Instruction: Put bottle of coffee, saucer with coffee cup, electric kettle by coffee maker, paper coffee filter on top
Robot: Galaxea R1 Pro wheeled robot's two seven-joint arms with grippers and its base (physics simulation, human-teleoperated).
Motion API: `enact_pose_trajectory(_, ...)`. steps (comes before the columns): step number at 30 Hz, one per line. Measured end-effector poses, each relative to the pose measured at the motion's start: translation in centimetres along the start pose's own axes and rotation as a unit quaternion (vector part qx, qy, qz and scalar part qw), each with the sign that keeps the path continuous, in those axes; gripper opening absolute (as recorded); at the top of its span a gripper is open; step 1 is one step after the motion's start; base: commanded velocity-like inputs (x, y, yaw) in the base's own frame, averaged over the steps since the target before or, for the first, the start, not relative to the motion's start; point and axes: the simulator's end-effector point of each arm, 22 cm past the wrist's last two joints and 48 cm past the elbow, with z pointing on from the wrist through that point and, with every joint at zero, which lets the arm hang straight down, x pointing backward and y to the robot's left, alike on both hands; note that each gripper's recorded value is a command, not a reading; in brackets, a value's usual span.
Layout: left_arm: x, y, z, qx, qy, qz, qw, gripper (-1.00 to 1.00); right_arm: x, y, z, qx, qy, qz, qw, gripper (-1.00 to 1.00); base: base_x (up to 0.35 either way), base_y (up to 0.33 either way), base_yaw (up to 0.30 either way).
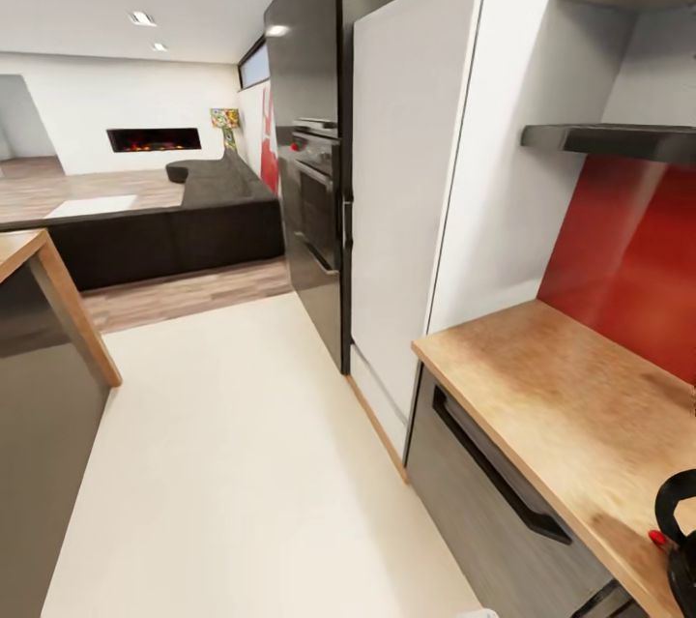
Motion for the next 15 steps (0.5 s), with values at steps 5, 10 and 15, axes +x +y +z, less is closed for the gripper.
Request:
enact_pose_trajectory(5,0.01,0.0,0.0,0.0,0.0,0.0,1.0,1.0,-0.01,-0.01,0.01,0.0,0.0,0.0,1.0,1.0,0.26,0.208,-0.265)
enact_pose_trajectory(10,0.01,0.0,0.0,0.0,0.0,0.0,1.0,1.0,0.0,-0.15,0.03,0.0,0.0,0.0,1.0,1.0,0.192,0.158,-0.267)
enact_pose_trajectory(15,0.01,-0.01,0.01,0.0,0.001,0.0,1.0,1.0,0.0,-0.19,0.04,0.0,0.0,0.0,1.0,1.0,0.106,0.083,-0.267)
